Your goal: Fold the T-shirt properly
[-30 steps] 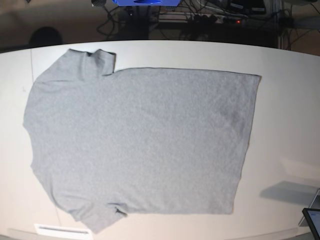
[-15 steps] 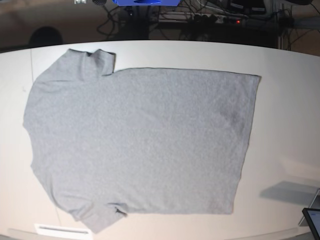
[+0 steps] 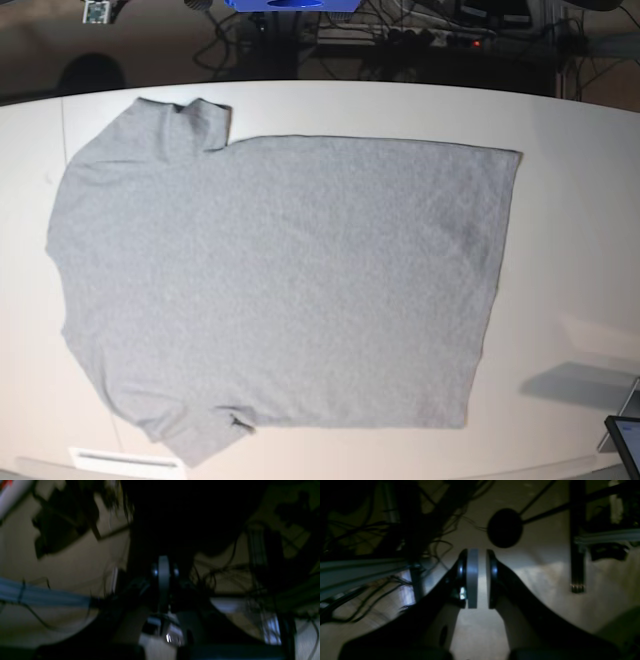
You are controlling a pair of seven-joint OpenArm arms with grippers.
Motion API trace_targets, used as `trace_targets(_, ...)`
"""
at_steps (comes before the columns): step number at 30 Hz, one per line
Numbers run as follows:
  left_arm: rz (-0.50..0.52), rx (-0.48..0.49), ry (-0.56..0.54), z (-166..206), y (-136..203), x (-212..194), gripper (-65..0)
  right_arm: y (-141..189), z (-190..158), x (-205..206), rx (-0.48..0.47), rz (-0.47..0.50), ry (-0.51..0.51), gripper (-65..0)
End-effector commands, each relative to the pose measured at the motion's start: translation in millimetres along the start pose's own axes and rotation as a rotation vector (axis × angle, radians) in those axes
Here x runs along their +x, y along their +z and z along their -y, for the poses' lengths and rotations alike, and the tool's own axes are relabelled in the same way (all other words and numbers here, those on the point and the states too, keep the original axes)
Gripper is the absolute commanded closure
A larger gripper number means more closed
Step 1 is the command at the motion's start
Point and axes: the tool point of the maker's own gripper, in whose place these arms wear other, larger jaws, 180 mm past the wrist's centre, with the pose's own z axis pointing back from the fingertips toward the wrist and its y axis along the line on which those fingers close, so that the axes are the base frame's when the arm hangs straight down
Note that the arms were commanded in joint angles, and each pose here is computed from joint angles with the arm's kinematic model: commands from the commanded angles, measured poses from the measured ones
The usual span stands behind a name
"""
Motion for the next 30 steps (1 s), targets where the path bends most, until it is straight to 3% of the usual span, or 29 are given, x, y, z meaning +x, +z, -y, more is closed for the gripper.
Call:
trace_targets(1, 0.051, 0.009, -0.014, -7.6, 8.2, 9.4, 0.0, 1.9, 12.4, 15.2, -0.031, 0.056, 0.008, -6.4)
trace_targets(12, 0.4, 0.013, -0.024, -9.6, 8.6, 79.7, 0.0, 7.6, 58.9, 97.3, -0.187, 0.267, -0.029, -6.4)
trace_targets(20, 0.41, 0.035, -0.046, -18.6, -35.5, 113.0, 0.0, 0.3, 54.4, 160.8, -0.184, 0.412, -0.056, -6.4)
trace_targets(26, 0.483, 0.131, -0.036, -47.3, -66.1, 172.4, 0.0, -21.5, 18.4, 214.5, 0.013, 0.394, -0.038, -6.4)
trace_targets(30, 0.48, 0.179, -0.007, -67.3, -80.6, 190.5, 0.0, -32.1, 24.0, 239.1, 0.029, 0.342, -0.031, -6.4)
